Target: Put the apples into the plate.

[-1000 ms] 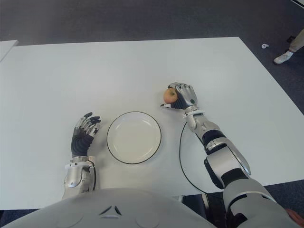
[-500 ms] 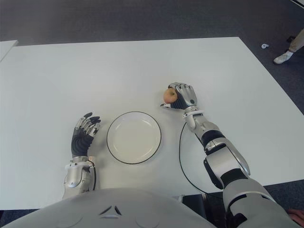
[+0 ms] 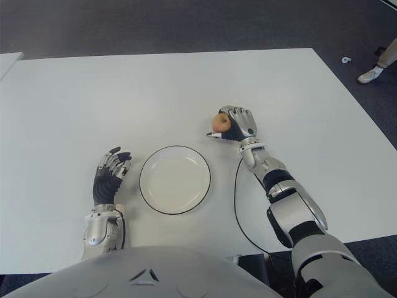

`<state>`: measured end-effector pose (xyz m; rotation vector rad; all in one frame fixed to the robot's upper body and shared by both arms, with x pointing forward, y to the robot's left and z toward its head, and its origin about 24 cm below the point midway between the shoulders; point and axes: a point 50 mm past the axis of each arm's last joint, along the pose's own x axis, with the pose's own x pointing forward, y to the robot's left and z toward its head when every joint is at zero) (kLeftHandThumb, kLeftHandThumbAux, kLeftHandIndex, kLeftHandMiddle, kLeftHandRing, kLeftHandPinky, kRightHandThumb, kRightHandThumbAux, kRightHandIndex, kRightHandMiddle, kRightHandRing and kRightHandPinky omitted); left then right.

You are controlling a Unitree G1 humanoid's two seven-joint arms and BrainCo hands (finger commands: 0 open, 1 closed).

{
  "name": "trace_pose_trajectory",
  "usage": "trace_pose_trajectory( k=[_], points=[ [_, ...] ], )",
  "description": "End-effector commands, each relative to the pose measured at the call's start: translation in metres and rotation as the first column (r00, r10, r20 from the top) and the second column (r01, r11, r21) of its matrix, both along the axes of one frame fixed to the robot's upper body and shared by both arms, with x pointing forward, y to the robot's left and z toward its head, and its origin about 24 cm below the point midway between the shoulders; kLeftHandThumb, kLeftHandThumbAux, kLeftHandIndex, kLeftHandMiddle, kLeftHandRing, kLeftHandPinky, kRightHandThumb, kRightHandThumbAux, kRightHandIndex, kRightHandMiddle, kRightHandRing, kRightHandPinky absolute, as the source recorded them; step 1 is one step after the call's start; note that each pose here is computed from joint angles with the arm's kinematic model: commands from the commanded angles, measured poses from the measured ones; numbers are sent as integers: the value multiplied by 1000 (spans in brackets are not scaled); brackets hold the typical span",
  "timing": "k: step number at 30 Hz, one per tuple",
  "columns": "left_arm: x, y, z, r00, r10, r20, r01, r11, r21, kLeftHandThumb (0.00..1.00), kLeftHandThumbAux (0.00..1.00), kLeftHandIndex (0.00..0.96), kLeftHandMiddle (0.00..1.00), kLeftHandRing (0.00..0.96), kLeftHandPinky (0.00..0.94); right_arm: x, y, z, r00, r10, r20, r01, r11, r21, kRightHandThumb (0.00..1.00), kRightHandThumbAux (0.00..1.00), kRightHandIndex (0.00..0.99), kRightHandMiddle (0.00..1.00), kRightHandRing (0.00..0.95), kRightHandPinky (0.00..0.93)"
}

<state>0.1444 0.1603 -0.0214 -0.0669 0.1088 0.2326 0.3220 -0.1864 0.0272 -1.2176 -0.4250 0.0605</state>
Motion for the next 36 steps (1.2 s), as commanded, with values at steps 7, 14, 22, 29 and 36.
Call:
trace_pose_trajectory(
  k=[7, 14, 22, 29, 36],
  points=[
    [-5, -2, -17, 994, -1, -108, -1, 1000, -21, 394, 724, 222, 342, 336, 329, -4, 13, 49, 982, 89, 165, -107, 989, 102, 856, 677, 398, 530, 831, 825],
    [-3, -2, -19, 994, -6, -110, 6, 1000, -7, 384, 731, 226, 341, 337, 332, -17, 25, 62, 967, 132, 220, -161, 980, 119, 855, 677, 397, 537, 861, 852],
    [-2, -3, -18, 994, -7, -111, 7, 1000, -1, 395, 748, 235, 344, 342, 344, -37, 41, 75, 937, 195, 290, -232, 967, 101, 857, 675, 404, 543, 877, 861],
    [-1, -4, -18, 994, -11, -107, 11, 1000, -4, 409, 737, 228, 347, 346, 341, -54, 51, 78, 917, 257, 304, -290, 955, 67, 857, 674, 406, 543, 876, 864],
    [0, -6, -17, 995, -9, -102, 8, 1000, -12, 425, 724, 230, 348, 346, 339, -74, 65, 67, 907, 331, 262, -357, 932, 58, 857, 673, 407, 542, 867, 848]
  ],
)
